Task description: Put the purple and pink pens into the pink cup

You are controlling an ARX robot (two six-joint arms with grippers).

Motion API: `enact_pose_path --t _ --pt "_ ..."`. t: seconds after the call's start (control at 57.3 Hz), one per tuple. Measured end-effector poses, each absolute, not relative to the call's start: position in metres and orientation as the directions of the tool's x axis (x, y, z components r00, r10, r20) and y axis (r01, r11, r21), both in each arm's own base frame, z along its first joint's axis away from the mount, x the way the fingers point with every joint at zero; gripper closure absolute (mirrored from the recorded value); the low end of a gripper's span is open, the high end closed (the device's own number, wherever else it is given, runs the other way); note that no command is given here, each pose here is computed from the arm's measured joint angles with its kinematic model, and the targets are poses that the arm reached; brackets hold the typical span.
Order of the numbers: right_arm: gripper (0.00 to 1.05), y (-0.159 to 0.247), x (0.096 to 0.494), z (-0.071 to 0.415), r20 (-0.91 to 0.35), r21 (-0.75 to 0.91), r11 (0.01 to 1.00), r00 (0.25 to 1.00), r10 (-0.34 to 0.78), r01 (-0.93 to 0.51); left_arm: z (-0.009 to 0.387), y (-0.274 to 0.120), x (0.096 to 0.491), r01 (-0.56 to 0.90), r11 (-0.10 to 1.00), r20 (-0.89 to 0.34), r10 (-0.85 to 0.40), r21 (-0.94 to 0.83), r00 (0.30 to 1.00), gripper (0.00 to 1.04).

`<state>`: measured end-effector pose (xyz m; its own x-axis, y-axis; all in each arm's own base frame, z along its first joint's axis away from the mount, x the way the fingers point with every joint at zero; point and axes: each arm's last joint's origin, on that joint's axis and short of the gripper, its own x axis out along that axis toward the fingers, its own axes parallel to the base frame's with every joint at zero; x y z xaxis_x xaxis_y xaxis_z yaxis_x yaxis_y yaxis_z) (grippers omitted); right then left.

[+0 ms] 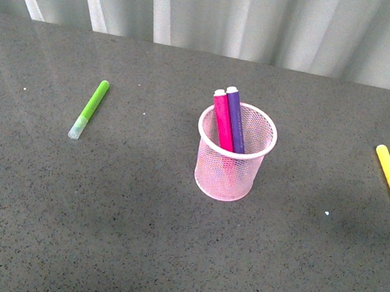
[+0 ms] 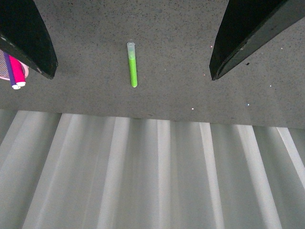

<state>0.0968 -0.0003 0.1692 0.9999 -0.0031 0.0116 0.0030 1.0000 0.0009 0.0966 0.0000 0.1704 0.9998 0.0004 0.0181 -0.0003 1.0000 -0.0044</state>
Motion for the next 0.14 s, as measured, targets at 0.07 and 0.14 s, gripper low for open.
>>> enact_pose_path --t 0.07,0.14 --pt "0.07 -0.0003 0.0968 0.1692 0.012 0.001 1.000 1.000 -0.003 0.003 0.1704 0.0000 0.0966 0.000 1.000 0.018 0.000 -0.004 1.000 0.07" --pt "0.07 -0.0003 0.0968 0.1693 0.012 0.001 1.000 1.000 -0.003 0.003 0.1704 0.0000 0.0966 0.000 1.000 0.018 0.000 -0.004 1.000 0.07"
